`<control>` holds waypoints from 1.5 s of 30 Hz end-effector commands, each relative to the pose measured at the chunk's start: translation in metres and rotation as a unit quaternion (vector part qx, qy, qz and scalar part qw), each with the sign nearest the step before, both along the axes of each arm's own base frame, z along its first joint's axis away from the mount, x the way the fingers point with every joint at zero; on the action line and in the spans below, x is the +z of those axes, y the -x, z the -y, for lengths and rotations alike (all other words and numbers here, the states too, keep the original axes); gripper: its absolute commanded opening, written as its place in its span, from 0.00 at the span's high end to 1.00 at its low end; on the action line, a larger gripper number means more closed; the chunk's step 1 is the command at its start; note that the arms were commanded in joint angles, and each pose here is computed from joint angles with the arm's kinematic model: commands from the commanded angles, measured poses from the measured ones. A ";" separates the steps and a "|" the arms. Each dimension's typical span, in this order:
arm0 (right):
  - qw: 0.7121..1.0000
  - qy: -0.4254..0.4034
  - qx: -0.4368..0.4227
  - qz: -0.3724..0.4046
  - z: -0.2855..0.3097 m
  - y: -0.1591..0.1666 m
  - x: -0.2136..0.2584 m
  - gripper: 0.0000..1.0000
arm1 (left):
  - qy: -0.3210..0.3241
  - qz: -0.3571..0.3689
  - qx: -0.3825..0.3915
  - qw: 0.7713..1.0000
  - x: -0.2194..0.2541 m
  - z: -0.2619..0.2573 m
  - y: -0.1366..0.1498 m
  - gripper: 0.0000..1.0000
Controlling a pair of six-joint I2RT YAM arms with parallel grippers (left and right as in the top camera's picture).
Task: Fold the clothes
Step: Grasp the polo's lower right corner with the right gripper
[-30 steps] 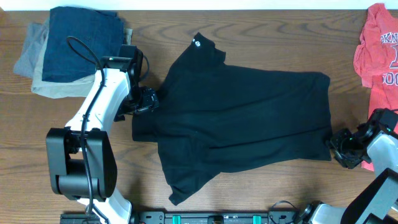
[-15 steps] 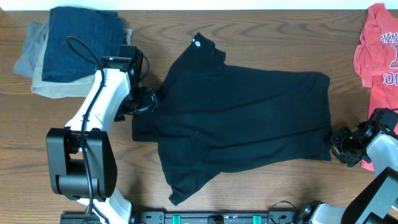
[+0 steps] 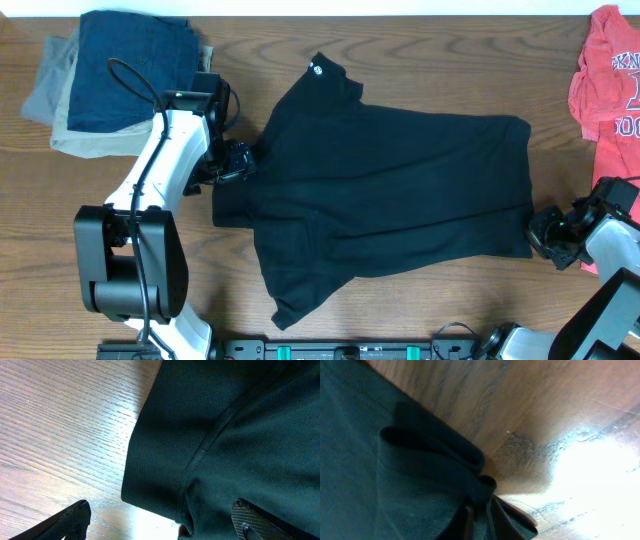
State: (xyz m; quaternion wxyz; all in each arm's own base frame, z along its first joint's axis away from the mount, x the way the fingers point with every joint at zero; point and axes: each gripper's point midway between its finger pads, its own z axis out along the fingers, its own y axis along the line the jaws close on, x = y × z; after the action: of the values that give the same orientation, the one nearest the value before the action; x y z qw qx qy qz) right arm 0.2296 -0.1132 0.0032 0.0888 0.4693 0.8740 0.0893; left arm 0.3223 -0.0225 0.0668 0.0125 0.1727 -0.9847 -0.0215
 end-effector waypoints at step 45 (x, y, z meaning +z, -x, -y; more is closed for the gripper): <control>0.988 0.098 -0.114 -0.039 0.009 0.088 0.150 0.99 | -0.004 -0.021 -0.010 1.000 0.002 -0.001 0.011 0.09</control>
State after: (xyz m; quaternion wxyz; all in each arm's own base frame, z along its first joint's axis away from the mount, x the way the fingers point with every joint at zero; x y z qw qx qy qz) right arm 0.1426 -0.1168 0.1510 0.1061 0.5567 0.8238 -0.0164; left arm 0.3163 -0.0220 0.0671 0.0244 0.1705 -0.9847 -0.0246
